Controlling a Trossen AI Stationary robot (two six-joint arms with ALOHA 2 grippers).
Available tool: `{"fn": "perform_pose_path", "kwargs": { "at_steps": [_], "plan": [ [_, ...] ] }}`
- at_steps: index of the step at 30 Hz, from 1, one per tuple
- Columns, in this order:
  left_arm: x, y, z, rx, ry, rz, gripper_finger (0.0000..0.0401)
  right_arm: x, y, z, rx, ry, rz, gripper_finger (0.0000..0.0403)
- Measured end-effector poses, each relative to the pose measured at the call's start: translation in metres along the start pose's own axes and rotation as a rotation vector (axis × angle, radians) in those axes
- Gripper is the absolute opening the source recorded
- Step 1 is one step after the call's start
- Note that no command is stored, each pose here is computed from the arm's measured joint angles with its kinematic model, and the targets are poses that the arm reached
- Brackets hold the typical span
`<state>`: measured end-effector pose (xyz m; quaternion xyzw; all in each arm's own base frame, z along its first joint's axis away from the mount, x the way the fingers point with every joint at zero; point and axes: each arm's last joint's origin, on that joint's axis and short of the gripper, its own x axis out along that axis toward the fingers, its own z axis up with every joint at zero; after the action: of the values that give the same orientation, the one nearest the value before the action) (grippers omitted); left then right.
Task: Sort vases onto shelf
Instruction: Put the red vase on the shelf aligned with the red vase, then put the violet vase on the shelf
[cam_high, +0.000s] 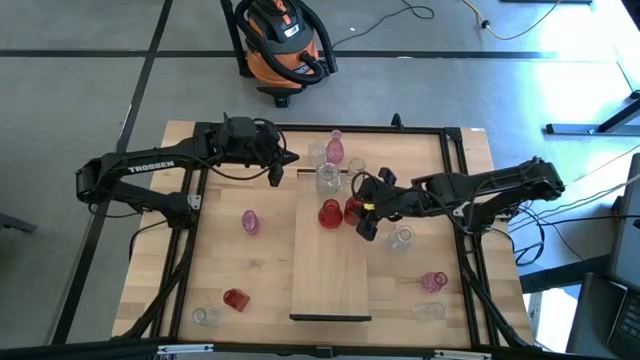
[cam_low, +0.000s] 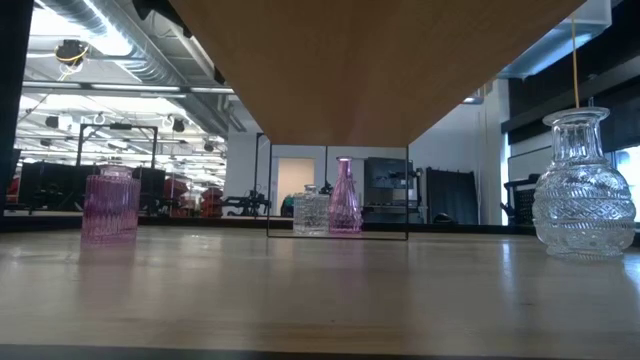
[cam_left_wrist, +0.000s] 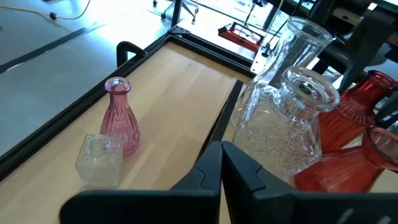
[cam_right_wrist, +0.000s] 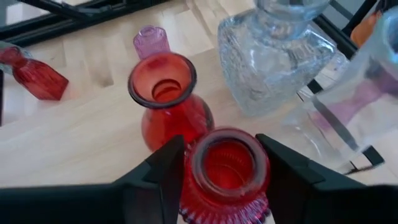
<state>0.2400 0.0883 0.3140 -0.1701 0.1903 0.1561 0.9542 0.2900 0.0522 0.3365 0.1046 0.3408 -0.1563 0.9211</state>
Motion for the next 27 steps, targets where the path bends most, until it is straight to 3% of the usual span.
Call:
{"fn": "perform_pose_path", "kwargs": {
  "at_steps": [14,27],
  "plan": [
    [0.000,0.000,0.000,0.001,0.001,0.001,0.0000,-0.001,-0.001,0.001,0.001,-0.018,-0.028,0.0179],
    [0.000,0.000,0.000,0.001,0.000,0.001,0.0000,-0.032,-0.006,0.021,0.046,-0.155,-0.049,0.0179]
  ]
}}
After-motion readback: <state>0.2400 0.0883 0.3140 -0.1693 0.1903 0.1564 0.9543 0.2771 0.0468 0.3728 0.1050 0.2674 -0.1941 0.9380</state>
